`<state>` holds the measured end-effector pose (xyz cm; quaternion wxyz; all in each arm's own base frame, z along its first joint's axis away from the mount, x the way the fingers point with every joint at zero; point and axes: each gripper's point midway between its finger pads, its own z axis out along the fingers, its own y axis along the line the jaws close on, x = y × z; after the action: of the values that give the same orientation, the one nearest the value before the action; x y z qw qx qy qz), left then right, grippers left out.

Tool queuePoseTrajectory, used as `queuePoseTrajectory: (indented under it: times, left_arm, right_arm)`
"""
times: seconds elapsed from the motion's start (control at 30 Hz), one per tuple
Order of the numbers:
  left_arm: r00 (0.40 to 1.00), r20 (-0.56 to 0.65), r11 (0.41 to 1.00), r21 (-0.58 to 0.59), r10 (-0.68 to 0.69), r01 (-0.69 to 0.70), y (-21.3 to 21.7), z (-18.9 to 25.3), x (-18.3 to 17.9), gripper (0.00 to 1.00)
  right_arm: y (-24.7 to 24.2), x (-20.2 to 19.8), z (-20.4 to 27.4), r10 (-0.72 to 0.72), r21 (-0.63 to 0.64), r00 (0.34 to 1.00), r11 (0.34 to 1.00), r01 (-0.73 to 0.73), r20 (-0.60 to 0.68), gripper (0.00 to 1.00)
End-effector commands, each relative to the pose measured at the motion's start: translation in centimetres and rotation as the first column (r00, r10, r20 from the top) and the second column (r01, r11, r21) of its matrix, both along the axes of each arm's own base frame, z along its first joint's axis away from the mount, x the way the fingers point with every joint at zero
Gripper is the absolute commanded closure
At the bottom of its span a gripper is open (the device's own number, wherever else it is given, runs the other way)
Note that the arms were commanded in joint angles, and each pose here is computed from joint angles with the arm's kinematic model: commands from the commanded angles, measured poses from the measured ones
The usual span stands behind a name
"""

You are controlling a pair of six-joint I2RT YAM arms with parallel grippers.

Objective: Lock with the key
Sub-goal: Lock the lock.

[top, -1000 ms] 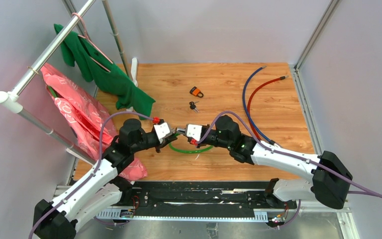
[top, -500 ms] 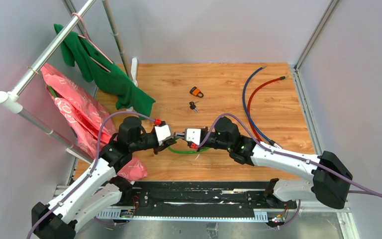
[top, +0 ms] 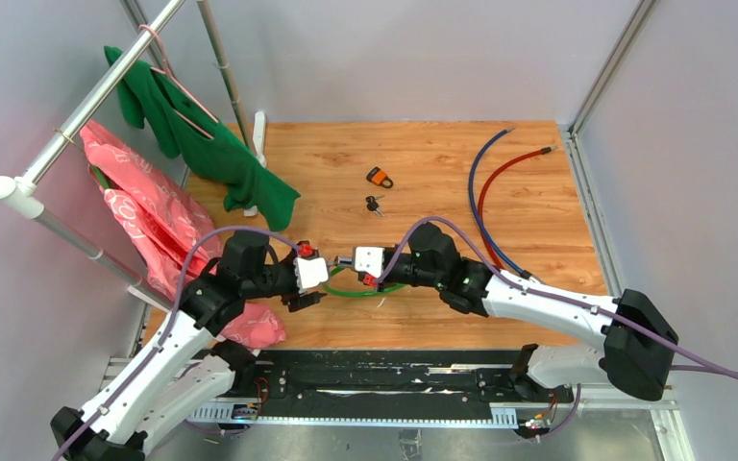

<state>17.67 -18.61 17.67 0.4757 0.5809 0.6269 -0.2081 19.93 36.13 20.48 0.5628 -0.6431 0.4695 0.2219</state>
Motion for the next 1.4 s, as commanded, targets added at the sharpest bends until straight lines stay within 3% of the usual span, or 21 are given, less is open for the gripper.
queuePoseTrajectory:
  times: [0.0,0.1,0.2,0.27,0.33,0.4,0.63,0.73,0.87,1.23,1.37]
  left_arm:
    - [0.996,0.087,0.996,0.09,0.005,-0.013,2.1,1.4,0.0,0.25]
    - [0.99,0.138,0.992,0.126,0.008,-0.025,3.4,3.3,0.2,0.18]
    - [0.987,0.158,0.991,0.135,-0.011,-0.011,3.9,5.6,-0.3,0.18]
    - [0.979,0.179,0.99,0.125,-0.092,0.07,3.3,7.6,-1.5,0.24]
    - [0.952,0.22,0.976,0.096,-0.211,0.194,2.2,9.3,-3.1,0.38]
    - [0.941,0.224,0.967,0.068,-0.254,0.245,1.5,9.9,-3.7,0.39]
    - [0.951,0.158,0.963,0.096,-0.265,0.252,0.3,8.7,-2.7,0.44]
    - [0.969,0.141,0.978,0.072,-0.204,0.196,-0.3,8.7,-1.5,0.43]
    - [0.966,0.18,0.983,0.06,-0.183,0.175,-0.6,8.9,-0.5,0.43]
    - [0.978,0.177,0.993,0.062,-0.113,0.104,-0.9,7.6,1.5,0.62]
    - [0.977,0.183,0.992,0.085,-0.11,0.096,-0.6,7.1,1.8,0.62]
  right_arm:
    - [-1.9,0.0,-4.6,-0.052,-0.157,0.994,0.987,0.037,-0.092,1.0]
    - [-1.9,0.1,-4.6,-0.051,-0.161,0.994,0.986,0.035,-0.097,1.0]
    - [-1.8,0.1,-4.8,-0.048,-0.164,0.993,0.986,0.03,-0.104,1.0]
    - [-1.7,0.1,-4.8,-0.045,-0.163,0.993,0.986,0.028,-0.105,1.0]
    - [-1.7,0.1,-4.8,-0.046,-0.165,0.993,0.986,0.028,-0.106,1.0]
    - [-1.6,0.1,-4.8,-0.044,-0.164,0.993,0.986,0.026,-0.107,1.0]
    - [-1.3,0.1,-4.8,-0.036,-0.162,0.993,0.987,0.017,-0.115,1.0]
    - [-1.2,0.1,-4.8,-0.034,-0.162,0.993,0.987,0.015,-0.117,1.0]
    - [-1.4,0.0,-4.8,-0.036,-0.161,0.993,0.987,0.017,-0.116,1.0]
    - [-1.5,0.1,-4.8,-0.038,-0.161,0.993,0.987,0.019,-0.112,1.0]
    - [-1.5,0.0,-4.8,-0.036,-0.16,0.993,0.987,0.017,-0.112,1.0]
